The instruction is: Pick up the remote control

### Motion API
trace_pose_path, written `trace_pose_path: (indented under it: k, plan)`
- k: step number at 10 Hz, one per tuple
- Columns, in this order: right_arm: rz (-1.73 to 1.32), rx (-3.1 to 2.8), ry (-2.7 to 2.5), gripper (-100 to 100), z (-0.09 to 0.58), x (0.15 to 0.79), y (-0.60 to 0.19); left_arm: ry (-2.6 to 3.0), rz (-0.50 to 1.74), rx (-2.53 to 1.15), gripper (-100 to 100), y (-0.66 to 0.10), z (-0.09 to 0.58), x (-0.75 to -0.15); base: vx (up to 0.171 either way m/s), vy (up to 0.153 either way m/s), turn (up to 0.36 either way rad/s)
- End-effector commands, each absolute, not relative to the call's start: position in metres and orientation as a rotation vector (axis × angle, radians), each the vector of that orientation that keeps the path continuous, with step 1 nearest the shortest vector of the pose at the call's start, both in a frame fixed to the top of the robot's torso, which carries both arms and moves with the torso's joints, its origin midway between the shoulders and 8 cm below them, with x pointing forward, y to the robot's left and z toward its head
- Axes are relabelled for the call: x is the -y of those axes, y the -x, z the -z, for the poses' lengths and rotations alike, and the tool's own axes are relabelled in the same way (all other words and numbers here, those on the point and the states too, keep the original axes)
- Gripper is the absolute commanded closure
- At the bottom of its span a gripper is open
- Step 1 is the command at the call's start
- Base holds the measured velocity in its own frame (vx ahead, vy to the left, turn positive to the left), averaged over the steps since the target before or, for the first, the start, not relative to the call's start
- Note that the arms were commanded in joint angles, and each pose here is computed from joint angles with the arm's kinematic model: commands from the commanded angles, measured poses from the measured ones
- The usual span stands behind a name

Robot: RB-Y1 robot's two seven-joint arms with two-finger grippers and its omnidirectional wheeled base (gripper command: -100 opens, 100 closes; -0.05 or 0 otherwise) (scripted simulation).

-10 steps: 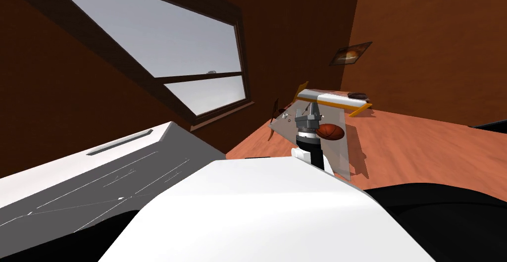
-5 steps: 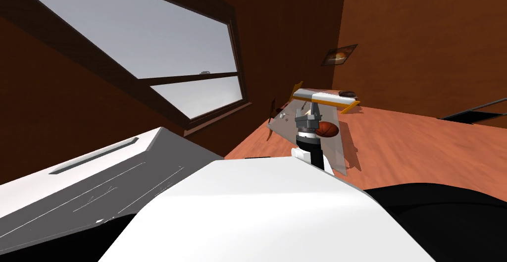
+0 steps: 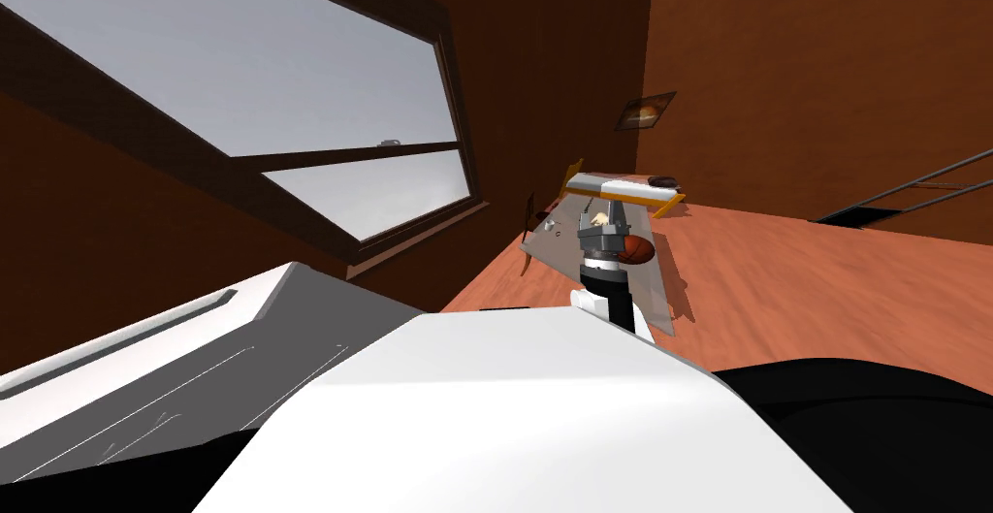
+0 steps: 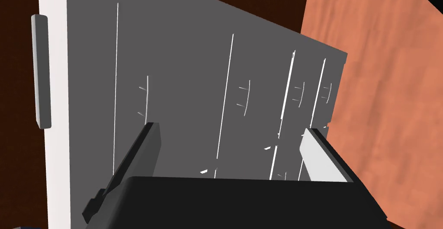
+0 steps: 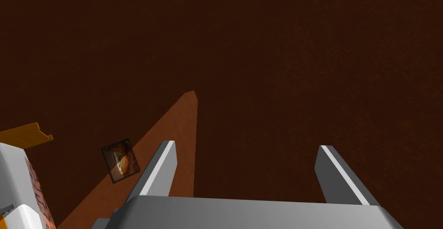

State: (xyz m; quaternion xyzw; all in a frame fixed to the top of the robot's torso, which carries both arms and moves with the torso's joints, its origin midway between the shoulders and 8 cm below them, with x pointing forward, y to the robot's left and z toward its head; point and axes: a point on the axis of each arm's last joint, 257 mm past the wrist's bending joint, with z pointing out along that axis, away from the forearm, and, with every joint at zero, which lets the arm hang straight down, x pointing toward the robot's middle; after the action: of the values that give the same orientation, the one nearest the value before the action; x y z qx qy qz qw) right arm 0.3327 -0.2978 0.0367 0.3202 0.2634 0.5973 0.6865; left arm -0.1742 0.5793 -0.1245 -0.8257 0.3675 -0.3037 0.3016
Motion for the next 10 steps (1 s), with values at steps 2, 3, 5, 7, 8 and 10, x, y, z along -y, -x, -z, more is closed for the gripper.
trace_pose_path:
  k: [2, 3, 5, 7, 8, 10]
  plan:
    - [-1.337, -0.590, -0.717, 0, -0.037, 0.298, -0.333, 2.245, 0.782, -0.919, -100, 0.186, 0.111, -0.583, 0.030, 0.049, -0.059]
    - [-1.337, -0.590, -0.717, 0, -0.037, 0.298, -0.333, 2.288, 0.700, -0.907, -100, 0.205, 0.094, -0.591, 0.047, 0.056, -0.198]
    - [-1.337, -0.590, -0.717, 0, -0.037, 0.298, -0.333, 2.313, 0.714, -0.864, -100, 0.206, 0.093, -0.591, 0.024, 0.058, -0.071]
    - [-1.337, -0.590, -0.717, 0, -0.037, 0.298, -0.333, 2.371, 0.644, -0.821, -100, 0.222, 0.077, -0.598, 0.043, 0.081, -0.177]
    - [-1.337, -0.590, -0.717, 0, -0.037, 0.298, -0.333, 2.376, 0.648, -0.810, -100, 0.222, 0.077, -0.598, 0.010, 0.043, 0.019]
    - [-1.337, -0.590, -0.717, 0, -0.037, 0.298, -0.333, 2.435, 0.584, -0.763, -100, 0.235, 0.062, -0.604, 0.022, 0.079, -0.154]
